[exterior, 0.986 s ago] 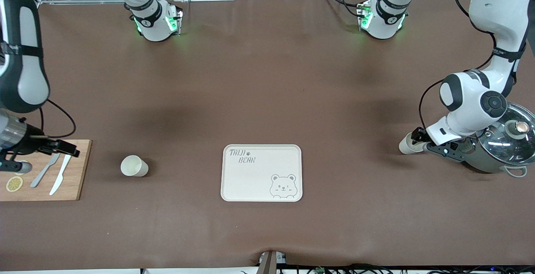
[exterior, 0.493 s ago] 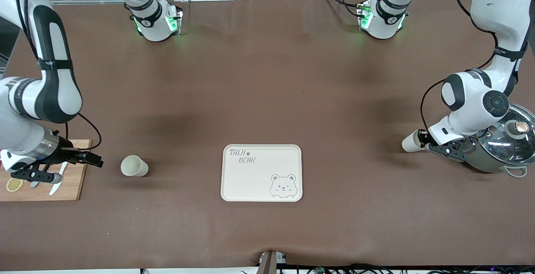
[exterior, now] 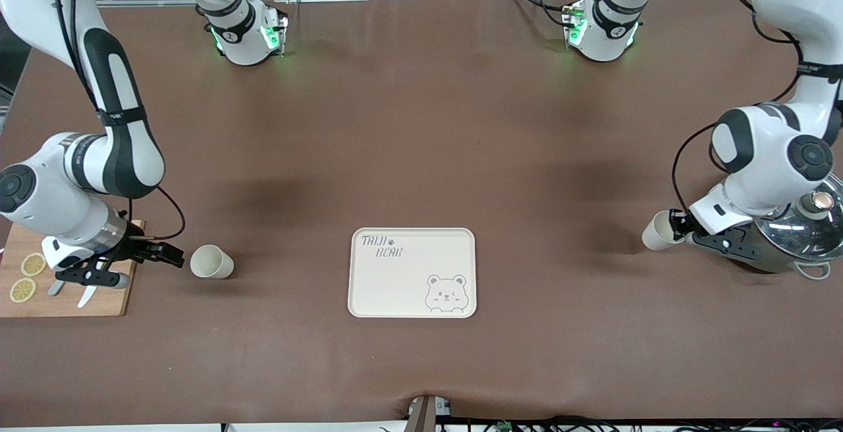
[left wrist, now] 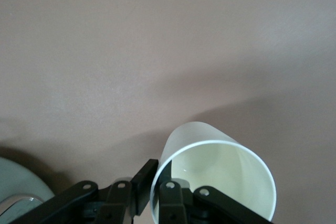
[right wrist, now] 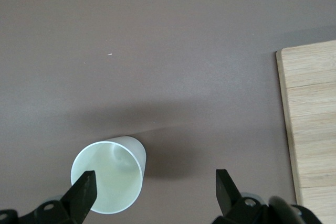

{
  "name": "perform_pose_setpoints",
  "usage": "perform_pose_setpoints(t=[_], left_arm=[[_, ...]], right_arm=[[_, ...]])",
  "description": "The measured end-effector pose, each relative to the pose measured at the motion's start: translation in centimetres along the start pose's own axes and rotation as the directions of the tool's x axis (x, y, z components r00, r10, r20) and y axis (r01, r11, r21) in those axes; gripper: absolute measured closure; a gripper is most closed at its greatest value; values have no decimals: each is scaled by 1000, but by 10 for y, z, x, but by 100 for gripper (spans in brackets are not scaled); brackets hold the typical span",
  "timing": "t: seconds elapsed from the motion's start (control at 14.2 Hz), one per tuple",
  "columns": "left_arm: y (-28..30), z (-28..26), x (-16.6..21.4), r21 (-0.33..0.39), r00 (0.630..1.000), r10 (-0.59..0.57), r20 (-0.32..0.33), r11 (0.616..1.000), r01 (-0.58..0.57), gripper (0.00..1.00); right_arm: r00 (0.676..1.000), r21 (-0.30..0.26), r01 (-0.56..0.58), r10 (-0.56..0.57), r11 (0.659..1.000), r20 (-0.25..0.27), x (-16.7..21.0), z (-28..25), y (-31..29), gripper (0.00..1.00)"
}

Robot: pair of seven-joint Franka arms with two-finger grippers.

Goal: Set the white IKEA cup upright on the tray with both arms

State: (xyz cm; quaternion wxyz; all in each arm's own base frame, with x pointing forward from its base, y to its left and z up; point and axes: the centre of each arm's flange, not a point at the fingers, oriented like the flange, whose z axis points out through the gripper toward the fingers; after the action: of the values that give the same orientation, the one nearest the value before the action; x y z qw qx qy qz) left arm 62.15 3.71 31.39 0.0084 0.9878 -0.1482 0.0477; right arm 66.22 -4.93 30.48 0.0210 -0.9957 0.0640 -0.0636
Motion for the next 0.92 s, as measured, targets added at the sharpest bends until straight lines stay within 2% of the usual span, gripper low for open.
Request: perform_pose_setpoints(t=[0.28, 0.56, 0.92], left_arm=[[66, -60, 37, -38, 995, -95, -20, 995, 94, 91], [134, -75, 53, -78, 990, -144, -4, 987, 143, 91], [217, -88, 71, -104, 984, -178, -4, 979, 176, 91]], right_arm=[[1000, -6, 14, -14, 1000, -18, -3, 23, -9, 0], [1000, -9, 13, -13, 1000, -8, -10, 47, -29, 0], [1000, -17, 4, -4, 1000, 3, -19, 62, -25, 0]])
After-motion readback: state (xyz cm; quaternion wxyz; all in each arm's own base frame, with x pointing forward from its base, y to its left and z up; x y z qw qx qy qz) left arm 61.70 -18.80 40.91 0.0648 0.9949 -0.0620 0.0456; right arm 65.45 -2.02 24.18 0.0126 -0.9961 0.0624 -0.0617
